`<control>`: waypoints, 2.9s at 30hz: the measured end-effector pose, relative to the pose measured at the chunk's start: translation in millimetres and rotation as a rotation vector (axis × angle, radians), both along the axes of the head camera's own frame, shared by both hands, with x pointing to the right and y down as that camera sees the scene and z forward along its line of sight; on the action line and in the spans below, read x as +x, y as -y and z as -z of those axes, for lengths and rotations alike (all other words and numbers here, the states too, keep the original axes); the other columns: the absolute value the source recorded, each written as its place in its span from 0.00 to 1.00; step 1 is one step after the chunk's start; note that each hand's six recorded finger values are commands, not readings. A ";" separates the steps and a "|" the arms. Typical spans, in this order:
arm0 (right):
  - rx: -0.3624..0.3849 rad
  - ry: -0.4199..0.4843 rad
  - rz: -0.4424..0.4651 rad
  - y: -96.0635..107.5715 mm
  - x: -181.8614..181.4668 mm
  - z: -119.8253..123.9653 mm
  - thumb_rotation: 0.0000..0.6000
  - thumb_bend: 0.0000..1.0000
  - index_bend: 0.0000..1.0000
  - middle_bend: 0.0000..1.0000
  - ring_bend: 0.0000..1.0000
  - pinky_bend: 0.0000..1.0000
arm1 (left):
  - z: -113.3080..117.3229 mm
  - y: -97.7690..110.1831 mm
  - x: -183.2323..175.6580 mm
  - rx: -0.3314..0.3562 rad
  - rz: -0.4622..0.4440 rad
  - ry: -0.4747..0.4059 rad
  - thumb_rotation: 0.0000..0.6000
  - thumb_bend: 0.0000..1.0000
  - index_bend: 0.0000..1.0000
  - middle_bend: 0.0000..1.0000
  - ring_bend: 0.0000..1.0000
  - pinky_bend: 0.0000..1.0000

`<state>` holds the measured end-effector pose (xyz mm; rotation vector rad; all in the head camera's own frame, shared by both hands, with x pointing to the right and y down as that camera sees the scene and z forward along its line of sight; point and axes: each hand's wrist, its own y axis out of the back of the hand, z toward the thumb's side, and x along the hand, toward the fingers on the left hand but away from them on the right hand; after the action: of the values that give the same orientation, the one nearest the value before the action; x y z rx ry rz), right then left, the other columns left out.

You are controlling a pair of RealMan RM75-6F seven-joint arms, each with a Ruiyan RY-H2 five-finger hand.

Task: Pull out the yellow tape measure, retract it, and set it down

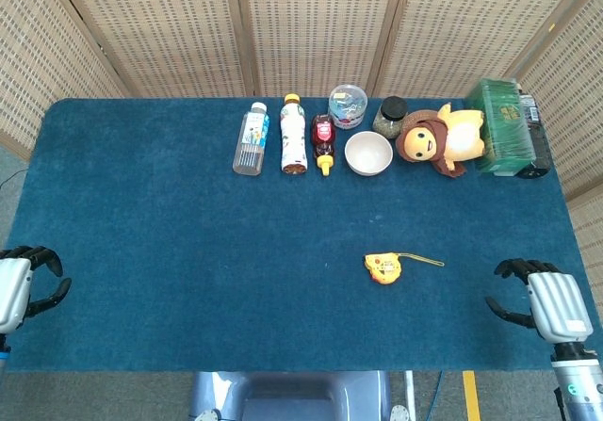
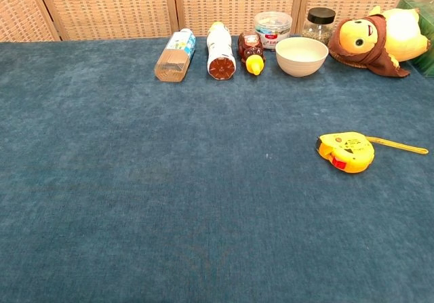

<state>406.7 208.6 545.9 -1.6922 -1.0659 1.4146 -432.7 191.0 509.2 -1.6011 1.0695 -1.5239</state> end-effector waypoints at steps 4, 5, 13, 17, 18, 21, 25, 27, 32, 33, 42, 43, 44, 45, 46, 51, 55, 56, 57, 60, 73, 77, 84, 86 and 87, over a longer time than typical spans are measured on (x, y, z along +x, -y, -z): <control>-0.028 0.030 0.065 16.4 -19.4 -8.7 0.84 0.24 0.33 0.44 0.44 0.47 | 4.4 8.4 5.6 -0.006 -0.024 0.000 1.00 0.28 0.59 0.53 0.40 0.40; -0.034 0.038 0.081 19.9 -24.3 -10.4 0.84 0.24 0.31 0.43 0.44 0.47 | 4.9 10.3 7.0 -0.007 -0.030 0.001 1.00 0.28 0.59 0.53 0.40 0.40; -0.139 0.086 0.238 47.8 -73.1 -33.7 0.84 0.24 0.25 0.34 0.34 0.36 | 4.3 26.7 24.8 -0.017 -0.086 -0.010 1.00 0.28 0.59 0.53 0.40 0.40; -0.194 0.089 0.311 59.5 -97.6 -48.5 0.84 0.24 0.25 0.32 0.32 0.35 | 3.2 34.3 31.8 -0.018 -0.103 -0.012 1.00 0.28 0.59 0.53 0.40 0.40; -0.204 0.090 0.325 62.2 -103.2 -52.2 0.84 0.24 0.25 0.32 0.32 0.35 | 2.6 36.2 33.3 -0.019 -0.107 -0.012 1.00 0.28 0.59 0.53 0.40 0.40; -0.233 0.091 0.359 69.0 -120.6 -65.3 0.84 0.24 0.25 0.32 0.32 0.35 | 0.1 41.8 38.3 -0.022 -0.121 -0.011 1.00 0.28 0.59 0.53 0.40 0.40; -0.265 0.076 0.390 72.6 -137.0 -83.0 0.84 0.24 0.25 0.32 0.32 0.35 | -5.2 47.7 44.1 -0.033 -0.136 -0.014 1.00 0.28 0.59 0.53 0.40 0.40; -0.280 0.066 0.393 72.5 -140.2 -89.9 0.84 0.24 0.25 0.32 0.32 0.35 | -7.9 49.6 45.8 -0.040 -0.141 -0.015 1.00 0.28 0.59 0.53 0.40 0.40; -0.318 0.036 0.378 71.8 -141.5 -105.1 0.83 0.24 0.25 0.32 0.32 0.35 | -13.7 52.4 48.8 -0.049 -0.150 -0.019 1.00 0.28 0.59 0.53 0.40 0.40; -0.321 0.028 0.376 71.7 -141.1 -107.4 0.84 0.24 0.25 0.32 0.32 0.35 | -14.5 52.4 49.0 -0.051 -0.151 -0.019 1.00 0.28 0.59 0.53 0.40 0.40; -0.338 -0.045 0.367 70.9 -140.8 -121.3 0.84 0.24 0.24 0.32 0.31 0.34 | -19.6 52.1 48.6 -0.060 -0.153 -0.026 1.00 0.28 0.59 0.53 0.40 0.40; -0.340 -0.052 0.367 70.4 -141.0 -122.4 0.84 0.24 0.24 0.31 0.31 0.33 | -20.1 51.9 48.4 -0.061 -0.153 -0.027 1.00 0.28 0.59 0.53 0.40 0.40; -0.342 -0.058 0.367 69.8 -141.1 -123.3 0.84 0.24 0.23 0.31 0.31 0.33 | -20.4 51.7 48.3 -0.062 -0.153 -0.028 1.00 0.28 0.59 0.53 0.40 0.40; -0.343 -0.063 0.368 69.3 -141.3 -124.0 0.84 0.24 0.23 0.31 0.31 0.33 | -20.7 51.6 48.2 -0.062 -0.153 -0.029 1.00 0.28 0.59 0.53 0.40 0.40; -0.346 -0.070 0.368 68.4 -141.6 -124.9 0.84 0.24 0.23 0.31 0.31 0.33 | -21.0 51.5 48.2 -0.062 -0.153 -0.031 1.00 0.28 0.59 0.53 0.40 0.40; -0.359 -0.092 0.371 64.5 -143.8 -128.5 0.83 0.24 0.22 0.30 0.30 0.32 | -22.0 51.0 48.3 -0.063 -0.156 -0.035 1.00 0.28 0.59 0.53 0.40 0.40; -0.367 -0.103 0.373 61.0 -147.1 -132.1 0.84 0.24 0.21 0.30 0.30 0.32 | -21.8 50.5 47.2 -0.061 -0.154 -0.037 1.00 0.28 0.59 0.53 0.40 0.40; -0.368 -0.106 0.375 60.5 -147.8 -132.8 0.84 0.24 0.21 0.30 0.30 0.31 | -21.8 50.4 46.7 -0.061 -0.154 -0.036 1.00 0.28 0.59 0.53 0.40 0.40; -0.369 -0.108 0.376 60.1 -148.6 -133.3 0.84 0.24 0.21 0.30 0.30 0.31 | -21.8 50.2 46.2 -0.061 -0.153 -0.036 1.00 0.28 0.59 0.53 0.40 0.40; -0.368 -0.111 0.378 59.2 -151.4 -134.8 0.84 0.24 0.21 0.30 0.30 0.31 | -22.2 49.4 44.7 -0.063 -0.150 -0.037 1.00 0.28 0.59 0.53 0.40 0.40; -0.381 -0.131 0.354 54.8 -151.1 -145.5 0.83 0.24 0.21 0.30 0.30 0.32 | -20.6 48.2 40.6 -0.062 -0.151 -0.038 1.00 0.28 0.59 0.53 0.40 0.40; -0.385 -0.135 0.340 53.9 -149.3 -148.2 0.84 0.24 0.21 0.30 0.30 0.33 | -20.0 47.8 39.1 -0.063 -0.151 -0.035 1.00 0.28 0.59 0.53 0.40 0.40; -0.386 -0.135 0.337 51.9 -151.8 -150.4 0.84 0.24 0.24 0.32 0.33 0.35 | -18.9 47.3 38.9 -0.061 -0.153 -0.035 1.00 0.28 0.59 0.53 0.40 0.40; -0.387 -0.134 0.338 51.3 -152.9 -150.8 0.84 0.24 0.24 0.32 0.33 0.35 | -18.8 47.4 38.3 -0.060 -0.152 -0.035 1.00 0.28 0.59 0.53 0.40 0.40; -0.387 -0.134 0.338 51.2 -153.3 -151.0 0.84 0.24 0.24 0.32 0.33 0.35 | -18.9 47.4 38.1 -0.060 -0.151 -0.034 1.00 0.28 0.59 0.53 0.40 0.40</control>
<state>253.4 157.4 696.9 -1.9034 -0.4209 1.5476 -394.6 143.6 528.1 -1.7140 0.9067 -1.4443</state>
